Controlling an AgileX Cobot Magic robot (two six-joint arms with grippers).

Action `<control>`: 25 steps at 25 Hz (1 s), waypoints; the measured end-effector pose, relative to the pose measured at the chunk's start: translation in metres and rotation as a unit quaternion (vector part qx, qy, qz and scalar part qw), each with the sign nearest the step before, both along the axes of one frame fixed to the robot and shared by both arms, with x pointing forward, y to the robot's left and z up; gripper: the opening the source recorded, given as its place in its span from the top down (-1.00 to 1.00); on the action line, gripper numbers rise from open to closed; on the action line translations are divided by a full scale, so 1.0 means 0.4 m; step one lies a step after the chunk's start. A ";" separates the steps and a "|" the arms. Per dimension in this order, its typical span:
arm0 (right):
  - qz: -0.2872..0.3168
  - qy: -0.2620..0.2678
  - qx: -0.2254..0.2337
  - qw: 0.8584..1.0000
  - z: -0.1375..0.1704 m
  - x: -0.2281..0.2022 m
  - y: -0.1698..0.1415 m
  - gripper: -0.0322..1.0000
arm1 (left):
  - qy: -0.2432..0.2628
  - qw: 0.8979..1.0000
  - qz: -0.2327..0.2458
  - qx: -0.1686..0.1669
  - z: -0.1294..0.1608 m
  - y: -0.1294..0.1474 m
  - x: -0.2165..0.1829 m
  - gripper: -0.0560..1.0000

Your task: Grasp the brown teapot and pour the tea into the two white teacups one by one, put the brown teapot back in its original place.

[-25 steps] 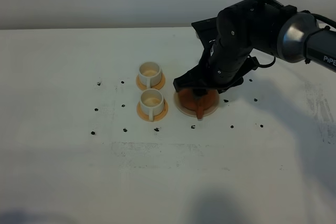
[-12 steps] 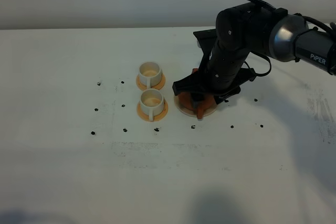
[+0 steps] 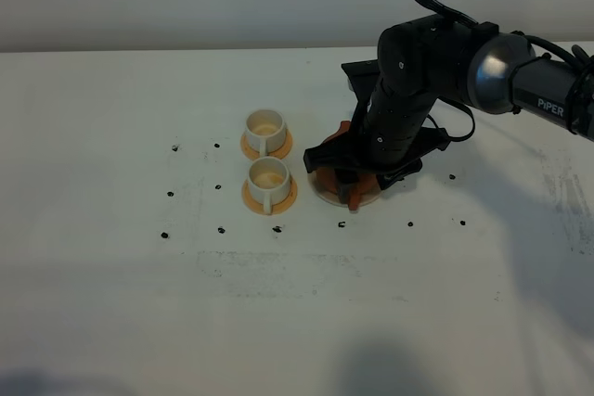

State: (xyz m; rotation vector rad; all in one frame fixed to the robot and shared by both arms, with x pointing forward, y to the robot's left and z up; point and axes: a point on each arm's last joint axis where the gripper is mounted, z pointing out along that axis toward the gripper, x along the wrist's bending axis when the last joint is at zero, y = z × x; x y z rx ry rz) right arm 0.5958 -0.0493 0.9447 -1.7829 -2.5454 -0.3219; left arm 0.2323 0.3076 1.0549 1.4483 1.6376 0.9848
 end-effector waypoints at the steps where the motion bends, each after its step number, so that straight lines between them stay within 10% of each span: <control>1: -0.002 0.000 0.001 1.000 0.000 0.000 0.000 -0.10 | 0.000 1.000 0.000 0.000 0.000 0.000 0.000 -0.07; 25: -0.038 0.012 -0.006 0.999 -0.031 0.025 0.012 -0.02 | 0.000 1.000 0.000 0.000 0.000 0.000 0.000 -0.06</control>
